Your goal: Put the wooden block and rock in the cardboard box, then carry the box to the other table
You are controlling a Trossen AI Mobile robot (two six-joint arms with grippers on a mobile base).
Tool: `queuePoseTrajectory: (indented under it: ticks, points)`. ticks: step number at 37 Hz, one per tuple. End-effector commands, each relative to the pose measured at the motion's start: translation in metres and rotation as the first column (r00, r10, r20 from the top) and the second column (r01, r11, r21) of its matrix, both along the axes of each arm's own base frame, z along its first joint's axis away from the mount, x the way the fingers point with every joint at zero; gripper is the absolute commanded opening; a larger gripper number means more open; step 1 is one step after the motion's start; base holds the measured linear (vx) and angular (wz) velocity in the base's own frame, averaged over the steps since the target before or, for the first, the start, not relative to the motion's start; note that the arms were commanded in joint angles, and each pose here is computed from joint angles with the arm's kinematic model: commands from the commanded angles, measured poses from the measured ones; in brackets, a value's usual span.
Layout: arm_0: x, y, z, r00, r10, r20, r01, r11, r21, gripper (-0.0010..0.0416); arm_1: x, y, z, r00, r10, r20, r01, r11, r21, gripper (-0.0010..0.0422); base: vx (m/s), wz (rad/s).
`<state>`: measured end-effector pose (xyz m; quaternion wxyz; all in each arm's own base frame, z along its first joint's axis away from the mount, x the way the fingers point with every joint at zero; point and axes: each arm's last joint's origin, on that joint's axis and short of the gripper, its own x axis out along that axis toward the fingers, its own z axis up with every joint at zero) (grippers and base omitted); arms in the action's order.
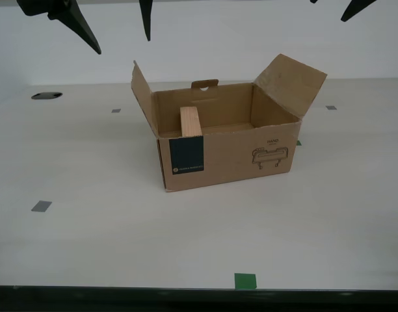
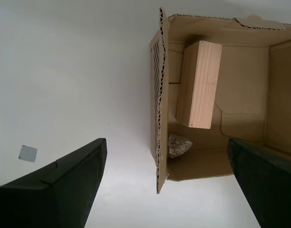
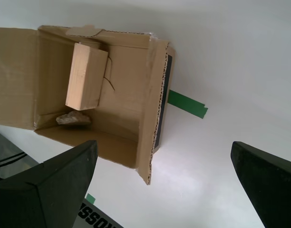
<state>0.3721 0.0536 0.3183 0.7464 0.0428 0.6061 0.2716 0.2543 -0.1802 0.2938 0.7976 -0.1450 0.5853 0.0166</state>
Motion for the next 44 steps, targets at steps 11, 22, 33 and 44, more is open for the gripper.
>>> queuePoseTrajectory:
  ticks: [11,22,33,44]
  points:
    - [-0.001,0.004,-0.04,0.996,0.026,-0.085,-0.018,0.996,0.09,0.0389,0.003,-0.001,-0.025,0.999,-0.03,0.019,0.031,0.999,-0.021,0.0346,0.0,0.0]
    - [-0.004,0.006,-0.07,0.993,0.031,-0.117,-0.02,0.996,0.09,0.0389,0.005,-0.002,-0.024,0.998,-0.051,0.032,0.053,0.998,-0.043,0.0346,0.0,0.0]
    - [-0.004,0.022,-0.077,0.993,0.078,-0.092,-0.063,0.986,0.157,0.039,0.005,-0.002,-0.024,0.998,-0.054,0.035,0.056,0.997,-0.044,0.0346,0.0,0.0]
    - [-0.001,0.028,-0.078,0.994,0.094,-0.059,-0.083,0.984,0.159,0.039,0.005,-0.003,-0.024,0.998,-0.06,0.033,0.061,0.997,-0.045,0.0346,0.0,0.0]
